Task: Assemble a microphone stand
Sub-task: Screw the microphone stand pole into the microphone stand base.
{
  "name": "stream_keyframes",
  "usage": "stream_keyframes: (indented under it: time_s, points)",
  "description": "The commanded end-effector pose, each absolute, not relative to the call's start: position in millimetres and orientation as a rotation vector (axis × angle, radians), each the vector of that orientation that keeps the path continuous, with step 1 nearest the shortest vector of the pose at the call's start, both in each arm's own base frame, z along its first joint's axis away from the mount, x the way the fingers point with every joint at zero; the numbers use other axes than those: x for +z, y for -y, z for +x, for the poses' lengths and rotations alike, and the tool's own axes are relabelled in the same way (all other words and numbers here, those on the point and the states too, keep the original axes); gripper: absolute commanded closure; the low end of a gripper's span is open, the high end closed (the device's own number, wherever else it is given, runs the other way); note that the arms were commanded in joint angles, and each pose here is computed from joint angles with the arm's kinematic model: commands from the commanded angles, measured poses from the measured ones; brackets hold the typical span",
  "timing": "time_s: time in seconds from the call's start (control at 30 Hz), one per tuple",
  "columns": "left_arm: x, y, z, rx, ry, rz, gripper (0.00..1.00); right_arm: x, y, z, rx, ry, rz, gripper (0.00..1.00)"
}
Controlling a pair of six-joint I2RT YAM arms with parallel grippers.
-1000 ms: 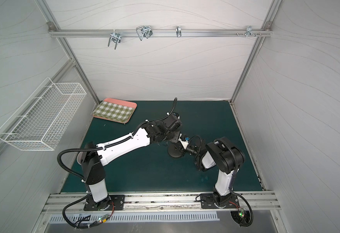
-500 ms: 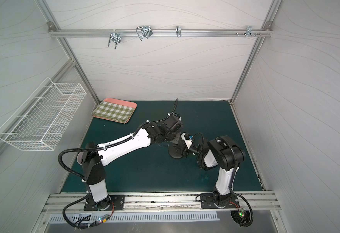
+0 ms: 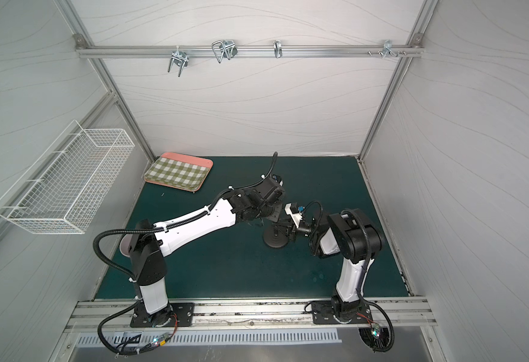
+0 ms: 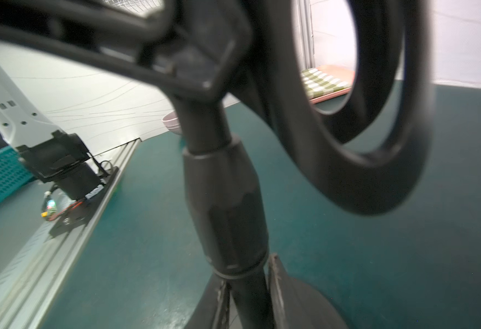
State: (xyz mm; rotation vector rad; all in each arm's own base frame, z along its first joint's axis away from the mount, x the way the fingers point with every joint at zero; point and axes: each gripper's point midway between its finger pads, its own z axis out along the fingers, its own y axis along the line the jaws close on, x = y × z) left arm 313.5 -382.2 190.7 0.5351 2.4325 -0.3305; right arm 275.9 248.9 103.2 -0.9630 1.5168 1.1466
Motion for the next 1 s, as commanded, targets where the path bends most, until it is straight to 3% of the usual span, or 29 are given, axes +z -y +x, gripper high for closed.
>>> stream_keyframes:
  time_s: [0.0, 0.27, 0.57, 0.7, 0.77, 0.87, 0.97]
  points:
    - [183.6, 386.5, 300.5, -0.319, -2.477, 0.611, 0.95, 80.0, -254.1, 287.7, 1.001, -1.61, -0.889, 0.84]
    - [179.8, 375.8, 298.7, -0.266, -2.495, 0.602, 0.95, 70.9, -294.4, 289.6, 0.776, -1.611, -0.884, 0.85]
    - [178.4, 342.2, 303.2, -0.221, -2.503, 0.436, 0.96, 82.9, -313.2, 321.8, 0.416, -1.627, -0.619, 0.81]
    - [172.2, 335.7, 303.4, -0.204, -2.519, 0.426, 0.96, 75.0, -323.2, 320.9, 0.433, -1.658, -0.562, 0.81]
    - [173.3, 333.0, 305.0, -0.203, -2.519, 0.416, 0.96, 70.3, -326.2, 316.7, 0.463, -1.669, -0.579, 0.73]
    - [175.1, 331.6, 307.2, -0.216, -2.512, 0.413, 0.96, 70.9, -326.4, 308.1, 0.5, -1.653, -0.655, 0.5]
    - [175.0, 333.3, 308.1, -0.216, -2.511, 0.432, 0.96, 75.1, -324.8, 296.6, 0.673, -1.627, -0.773, 0.34]
